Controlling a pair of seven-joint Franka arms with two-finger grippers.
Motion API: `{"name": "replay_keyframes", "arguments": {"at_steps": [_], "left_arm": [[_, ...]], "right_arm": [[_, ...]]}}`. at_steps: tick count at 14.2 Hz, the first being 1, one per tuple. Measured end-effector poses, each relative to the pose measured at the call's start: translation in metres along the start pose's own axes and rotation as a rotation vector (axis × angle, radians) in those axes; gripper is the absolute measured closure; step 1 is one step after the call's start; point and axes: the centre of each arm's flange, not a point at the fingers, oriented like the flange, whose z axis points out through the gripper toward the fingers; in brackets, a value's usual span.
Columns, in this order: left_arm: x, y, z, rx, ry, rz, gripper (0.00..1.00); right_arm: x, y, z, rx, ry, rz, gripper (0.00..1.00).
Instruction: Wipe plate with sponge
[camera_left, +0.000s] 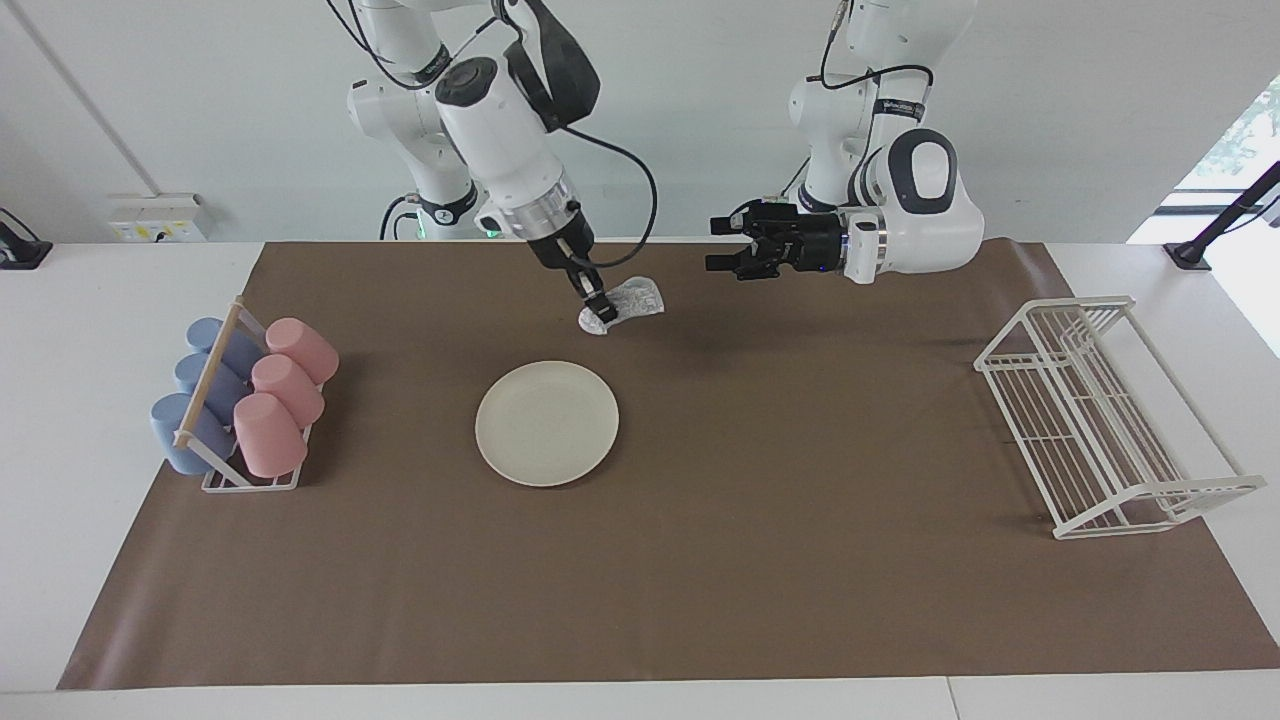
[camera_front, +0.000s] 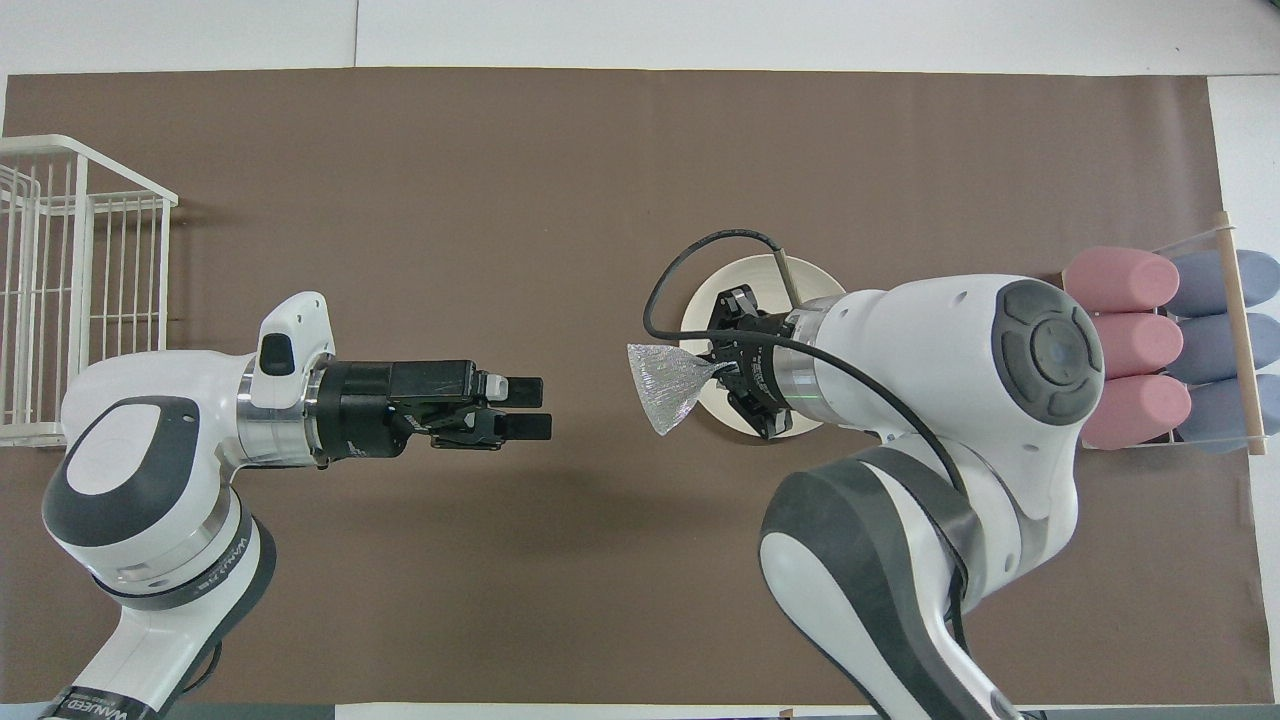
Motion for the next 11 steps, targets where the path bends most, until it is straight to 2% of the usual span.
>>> {"name": "replay_keyframes", "arguments": {"at_steps": [2, 4, 8, 11], "left_arm": [[0.0, 0.0, 0.0, 0.003, 0.006, 0.0, 0.0], [0.003, -0.003, 0.0, 0.021, 0.039, -0.002, 0.0], [0.01, -0.018, 0.009, 0.117, 0.171, -0.009, 0.0], [0.014, -0.026, 0.01, 0.18, 0.264, -0.006, 0.0]], "right_arm": [[0.02, -0.003, 0.04, 0.001, 0.026, -0.035, 0.89], [0.04, 0.003, 0.08, 0.004, 0.048, -0.103, 0.89], [0.088, 0.014, 0.114, -0.042, 0.061, -0.223, 0.89], [0.097, 0.018, 0.129, -0.066, 0.054, -0.228, 0.89]]}}
